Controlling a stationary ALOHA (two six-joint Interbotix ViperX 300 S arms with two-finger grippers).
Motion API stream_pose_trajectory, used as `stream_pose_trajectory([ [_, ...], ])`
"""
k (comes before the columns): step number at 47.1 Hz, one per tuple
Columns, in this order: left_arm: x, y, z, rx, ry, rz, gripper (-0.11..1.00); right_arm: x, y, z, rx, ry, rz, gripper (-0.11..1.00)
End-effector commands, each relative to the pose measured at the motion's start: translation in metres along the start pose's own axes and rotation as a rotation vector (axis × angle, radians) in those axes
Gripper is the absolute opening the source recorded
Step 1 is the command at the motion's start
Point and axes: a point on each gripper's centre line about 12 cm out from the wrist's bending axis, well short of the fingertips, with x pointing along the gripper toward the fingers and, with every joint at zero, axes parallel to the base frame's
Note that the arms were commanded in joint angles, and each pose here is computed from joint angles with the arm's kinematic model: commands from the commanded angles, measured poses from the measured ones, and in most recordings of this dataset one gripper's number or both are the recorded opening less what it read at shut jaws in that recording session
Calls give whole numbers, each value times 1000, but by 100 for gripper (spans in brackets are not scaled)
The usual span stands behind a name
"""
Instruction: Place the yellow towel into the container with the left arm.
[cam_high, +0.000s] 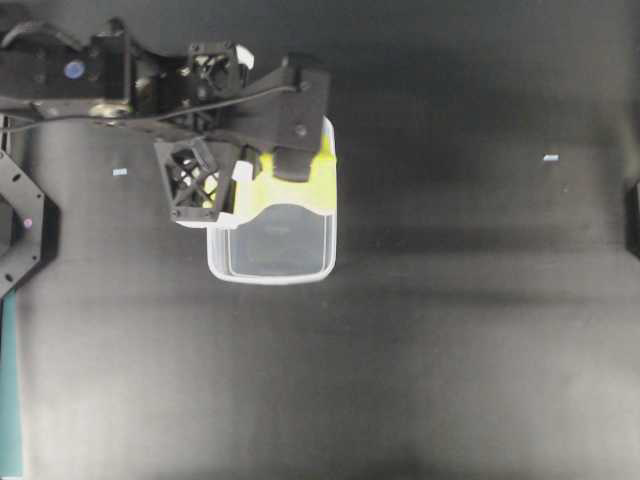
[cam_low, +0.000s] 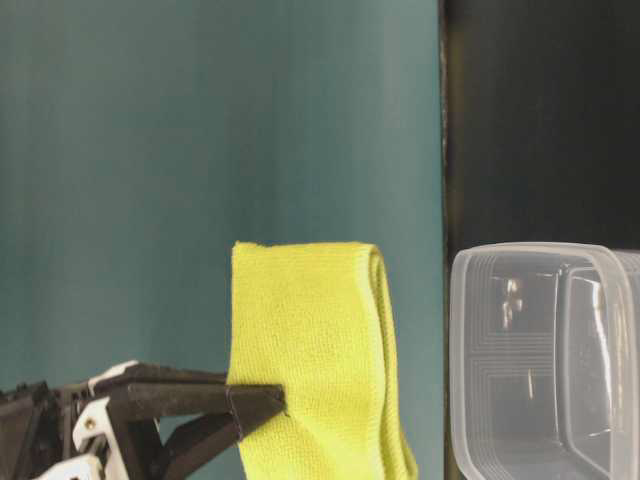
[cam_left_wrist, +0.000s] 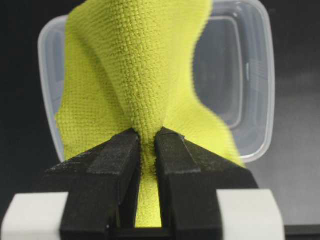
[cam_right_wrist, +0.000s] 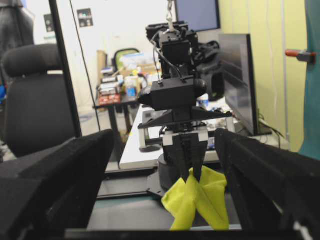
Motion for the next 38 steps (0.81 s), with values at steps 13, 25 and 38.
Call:
stream_pose_trajectory([
  [13,4,2,4,0,-77,15,7,3,0,4,-2,-12,-1,76],
  [25,27,1,-7,-14,-54,12,7,3,-1,4,-1,-16,-8,76],
  [38,38,2,-17,-24,-24,10,7,3,-1,5,1,-21,-7,76],
])
